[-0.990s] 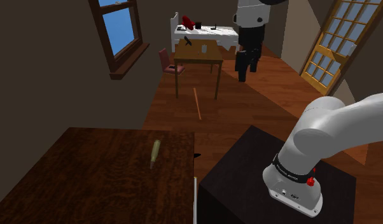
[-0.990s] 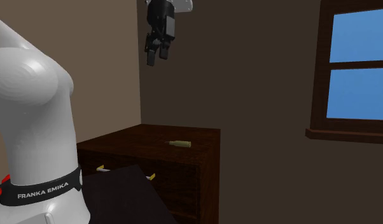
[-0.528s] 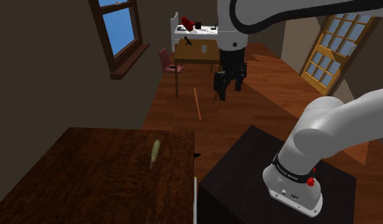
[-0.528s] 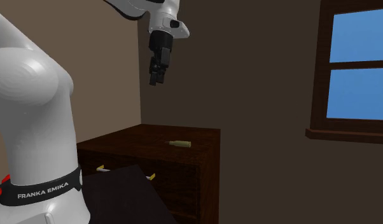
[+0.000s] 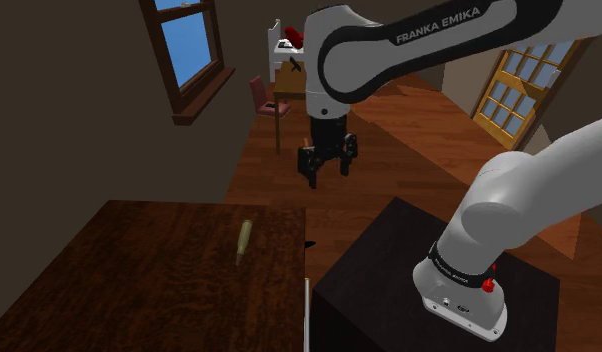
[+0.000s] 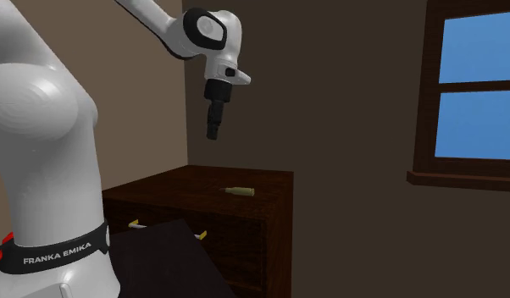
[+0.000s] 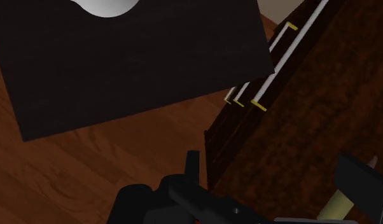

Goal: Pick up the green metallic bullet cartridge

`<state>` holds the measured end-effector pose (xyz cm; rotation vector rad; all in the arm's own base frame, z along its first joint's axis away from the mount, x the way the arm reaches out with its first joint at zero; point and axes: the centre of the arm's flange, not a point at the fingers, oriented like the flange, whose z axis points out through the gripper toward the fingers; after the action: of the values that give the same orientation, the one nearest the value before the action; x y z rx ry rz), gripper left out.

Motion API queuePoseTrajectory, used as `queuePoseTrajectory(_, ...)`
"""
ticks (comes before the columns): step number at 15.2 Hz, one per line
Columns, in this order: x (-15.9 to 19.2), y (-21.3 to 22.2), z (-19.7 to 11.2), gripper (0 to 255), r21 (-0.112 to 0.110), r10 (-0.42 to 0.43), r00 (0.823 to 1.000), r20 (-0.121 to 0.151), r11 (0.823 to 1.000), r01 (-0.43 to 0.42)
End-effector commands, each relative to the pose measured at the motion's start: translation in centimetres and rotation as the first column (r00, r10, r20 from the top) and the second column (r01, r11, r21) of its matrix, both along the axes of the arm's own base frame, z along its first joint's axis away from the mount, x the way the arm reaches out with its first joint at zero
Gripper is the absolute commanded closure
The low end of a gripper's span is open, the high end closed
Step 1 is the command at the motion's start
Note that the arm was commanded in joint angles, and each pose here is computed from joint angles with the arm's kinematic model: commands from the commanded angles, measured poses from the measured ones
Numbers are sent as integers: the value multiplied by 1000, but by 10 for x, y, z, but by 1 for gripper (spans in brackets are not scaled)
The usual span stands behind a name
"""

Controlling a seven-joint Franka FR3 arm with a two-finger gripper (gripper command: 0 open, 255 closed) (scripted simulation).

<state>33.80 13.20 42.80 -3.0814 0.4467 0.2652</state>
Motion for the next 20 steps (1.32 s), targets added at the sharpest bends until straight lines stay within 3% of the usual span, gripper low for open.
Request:
queuePoseTrajectory(1,11,15,-16,0,7,-50,999,0,999,50)
queuePoseTrajectory(5,34,43,-51,0,20,-143,990,-5,989,143)
queuePoseTrajectory(10,67,76,-93,0,35,-257,966,-13,966,258)
queuePoseTrajectory(15,103,105,-135,0,48,-368,930,-22,928,369)
queuePoseTrajectory(20,142,131,-177,0,61,-473,880,-32,878,474)
